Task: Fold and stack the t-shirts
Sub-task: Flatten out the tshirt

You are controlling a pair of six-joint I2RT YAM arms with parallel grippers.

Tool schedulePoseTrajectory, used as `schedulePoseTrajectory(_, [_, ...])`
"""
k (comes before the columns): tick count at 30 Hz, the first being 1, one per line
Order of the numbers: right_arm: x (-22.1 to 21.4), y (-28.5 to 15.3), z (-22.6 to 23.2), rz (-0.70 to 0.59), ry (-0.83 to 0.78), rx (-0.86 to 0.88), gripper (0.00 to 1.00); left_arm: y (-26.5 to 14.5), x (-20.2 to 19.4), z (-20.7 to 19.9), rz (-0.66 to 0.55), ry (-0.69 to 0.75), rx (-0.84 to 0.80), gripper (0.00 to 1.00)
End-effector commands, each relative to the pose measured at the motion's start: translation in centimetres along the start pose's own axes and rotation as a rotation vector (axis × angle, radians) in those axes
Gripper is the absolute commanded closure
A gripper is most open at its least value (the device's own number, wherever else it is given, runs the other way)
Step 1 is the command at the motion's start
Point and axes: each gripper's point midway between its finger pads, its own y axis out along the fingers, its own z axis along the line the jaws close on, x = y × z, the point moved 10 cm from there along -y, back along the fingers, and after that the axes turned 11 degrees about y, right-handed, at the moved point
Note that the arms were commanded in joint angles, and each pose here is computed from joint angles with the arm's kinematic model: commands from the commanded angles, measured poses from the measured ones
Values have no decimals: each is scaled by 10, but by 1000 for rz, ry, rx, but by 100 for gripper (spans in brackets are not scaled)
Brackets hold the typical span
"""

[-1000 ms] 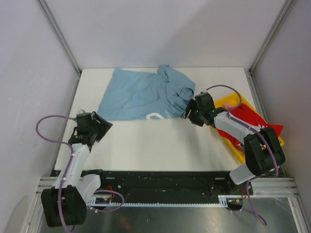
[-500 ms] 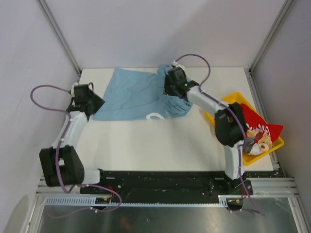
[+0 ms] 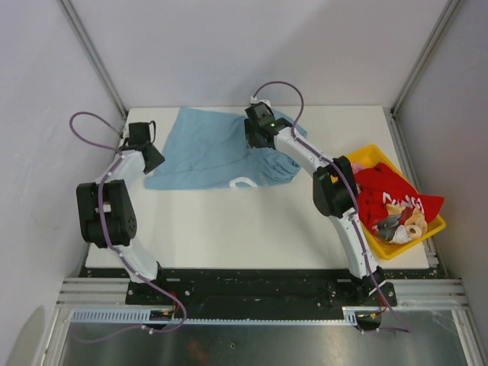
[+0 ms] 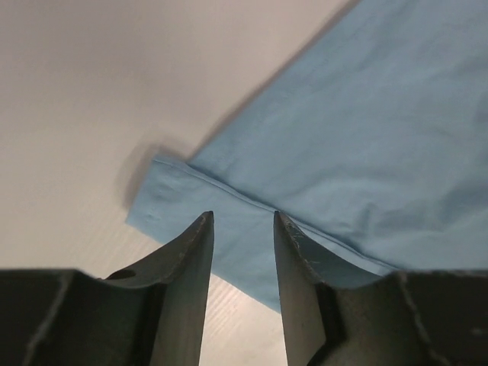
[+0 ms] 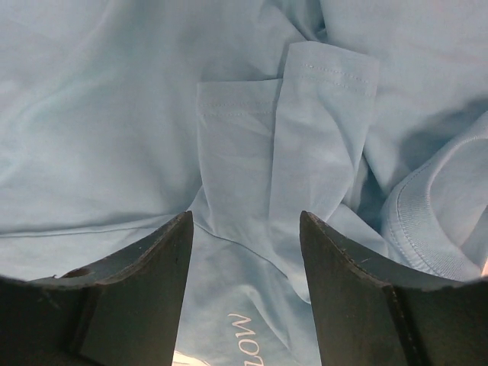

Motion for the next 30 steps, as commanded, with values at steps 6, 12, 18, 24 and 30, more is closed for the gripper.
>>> schedulePoseTrajectory(6, [-2,6,5,0,-21,3,37,31,1,17,17,85,213,59])
schedulePoseTrajectory(12, [-2,6,7,-3,-26,15,37,49,2,23,45,67,253,60])
schedulePoseTrajectory(18, [-1,7,10,0,-27,25,37,58,6,25,56,66,278,62])
schedulePoseTrajectory(24, [1,9,13,0,-31,35,35,66,3,23,84,70,260,68])
schedulePoseTrajectory(30, [8,11,18,-24,-41,53,32,69,-5,25,107,67,272,72])
